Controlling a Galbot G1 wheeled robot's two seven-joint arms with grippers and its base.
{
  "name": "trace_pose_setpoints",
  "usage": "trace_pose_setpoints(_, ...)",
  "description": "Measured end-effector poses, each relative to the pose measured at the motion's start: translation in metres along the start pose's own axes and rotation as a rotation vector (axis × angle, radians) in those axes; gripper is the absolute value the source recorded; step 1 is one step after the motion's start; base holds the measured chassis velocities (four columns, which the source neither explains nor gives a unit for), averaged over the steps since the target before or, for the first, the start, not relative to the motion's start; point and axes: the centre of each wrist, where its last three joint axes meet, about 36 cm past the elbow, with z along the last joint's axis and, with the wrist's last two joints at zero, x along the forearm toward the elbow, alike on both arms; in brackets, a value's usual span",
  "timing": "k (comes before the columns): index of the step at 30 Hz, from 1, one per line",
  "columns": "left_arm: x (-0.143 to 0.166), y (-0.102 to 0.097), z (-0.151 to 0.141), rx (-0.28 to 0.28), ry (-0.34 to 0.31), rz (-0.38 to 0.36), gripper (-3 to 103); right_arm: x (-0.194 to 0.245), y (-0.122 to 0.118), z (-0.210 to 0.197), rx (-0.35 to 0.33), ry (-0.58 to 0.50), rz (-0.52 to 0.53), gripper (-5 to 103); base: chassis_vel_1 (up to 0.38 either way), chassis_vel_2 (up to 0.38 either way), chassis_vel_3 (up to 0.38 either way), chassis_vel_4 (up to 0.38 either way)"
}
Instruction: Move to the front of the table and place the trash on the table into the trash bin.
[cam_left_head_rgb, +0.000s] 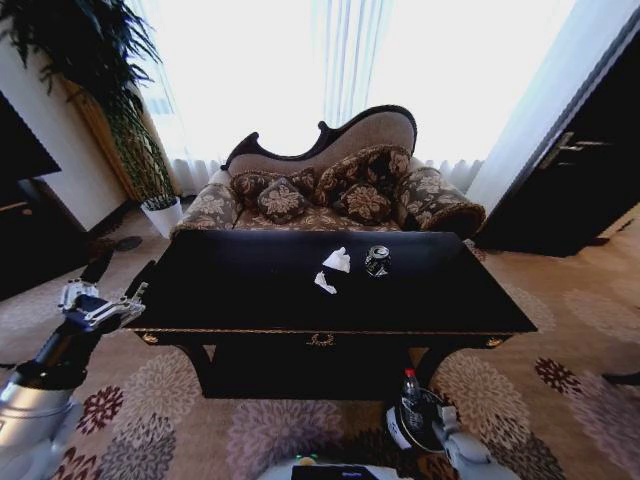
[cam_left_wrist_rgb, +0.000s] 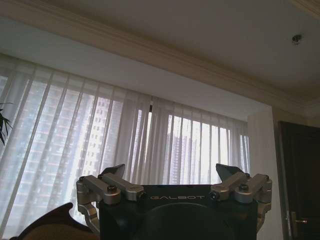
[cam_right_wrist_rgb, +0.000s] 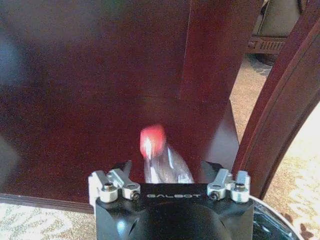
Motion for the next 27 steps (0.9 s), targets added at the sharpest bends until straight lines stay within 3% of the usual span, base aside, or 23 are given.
trace_pose_setpoints(4,-0.001,0.002,0.0,-0.001,-0.001,0.005,100,0.0,0.0,-0.001,0.018,-0.012,0.001,96,0.0,0.0,0.0,0.0)
trace_pose_setpoints(6,-0.001,0.002,0.001,-0.001,-0.001,0.005,100,0.001,0.001,-0.001,0.019,-0.017,-0.001,99,0.0,0.0,0.0,0.0)
trace_pose_setpoints(13,-0.002,0.001,0.003,0.007,-0.009,0.01,100,0.013,0.002,0.005,0.068,-0.024,-0.027,100,0.0,0.0,0.0,0.0)
trace_pose_setpoints(27,-0.002,-0.004,0.001,0.005,-0.019,0.012,100,0.021,0.016,0.005,0.055,-0.057,-0.057,100,0.0,0.0,0.0,0.0)
